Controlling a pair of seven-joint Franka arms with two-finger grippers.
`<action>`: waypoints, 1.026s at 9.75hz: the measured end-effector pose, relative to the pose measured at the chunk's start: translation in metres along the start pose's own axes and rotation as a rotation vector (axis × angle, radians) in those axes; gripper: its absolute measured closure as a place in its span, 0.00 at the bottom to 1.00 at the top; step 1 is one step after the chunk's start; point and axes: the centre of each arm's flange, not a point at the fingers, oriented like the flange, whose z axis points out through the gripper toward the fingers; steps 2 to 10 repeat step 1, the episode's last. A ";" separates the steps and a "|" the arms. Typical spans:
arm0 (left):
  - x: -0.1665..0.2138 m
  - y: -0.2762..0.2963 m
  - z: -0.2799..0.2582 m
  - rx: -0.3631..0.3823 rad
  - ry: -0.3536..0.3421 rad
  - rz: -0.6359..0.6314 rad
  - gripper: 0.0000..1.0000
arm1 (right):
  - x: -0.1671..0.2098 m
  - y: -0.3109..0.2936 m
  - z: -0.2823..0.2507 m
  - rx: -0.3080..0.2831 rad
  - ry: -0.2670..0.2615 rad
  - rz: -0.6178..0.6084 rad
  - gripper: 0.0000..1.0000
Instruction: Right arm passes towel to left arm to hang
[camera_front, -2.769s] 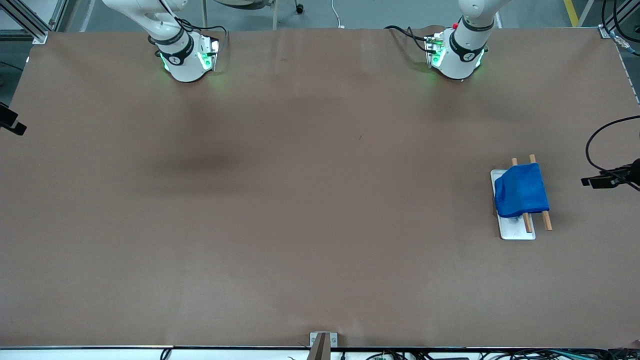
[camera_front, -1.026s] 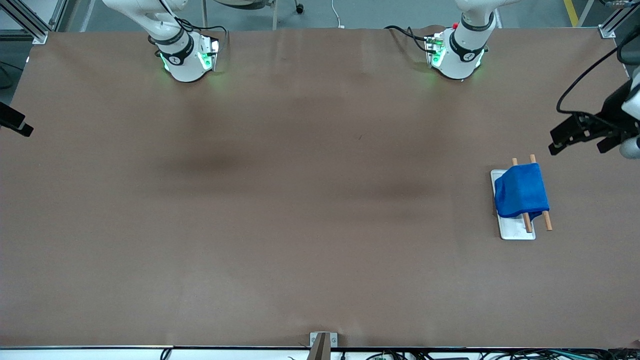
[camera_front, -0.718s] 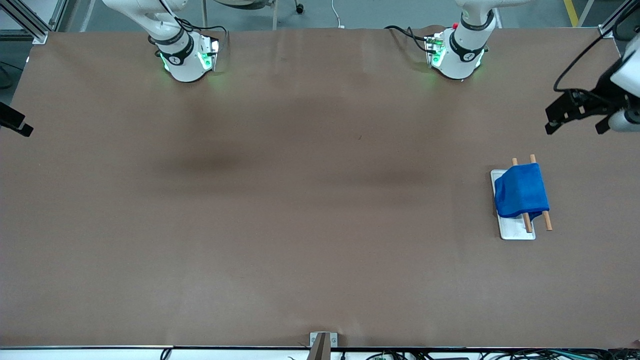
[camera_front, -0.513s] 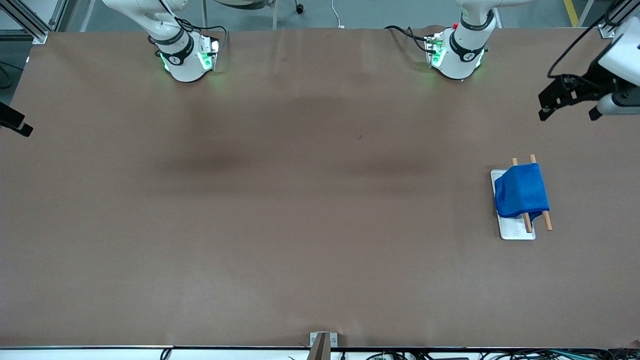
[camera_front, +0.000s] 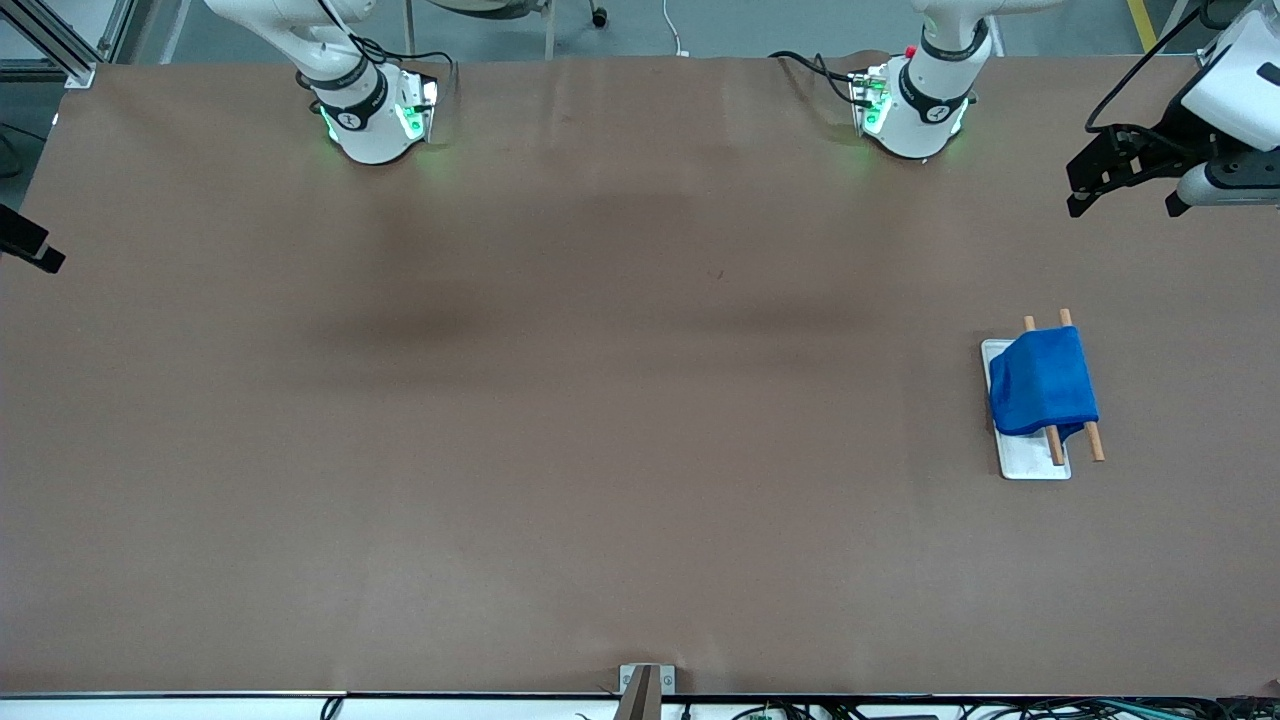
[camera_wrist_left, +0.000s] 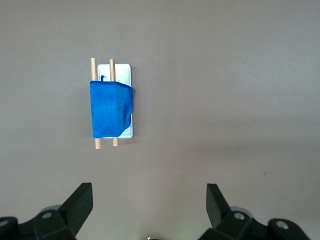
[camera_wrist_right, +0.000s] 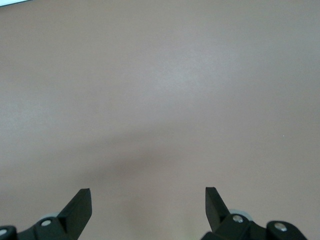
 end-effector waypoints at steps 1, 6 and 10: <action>0.000 0.001 0.001 -0.003 -0.003 0.001 0.00 | 0.000 0.000 0.000 0.000 0.000 0.000 0.00; 0.000 0.001 0.001 -0.003 -0.003 0.001 0.00 | 0.000 0.000 0.000 0.000 0.000 0.000 0.00; 0.000 0.001 0.001 -0.003 -0.003 0.001 0.00 | 0.000 0.000 0.000 0.000 0.000 0.000 0.00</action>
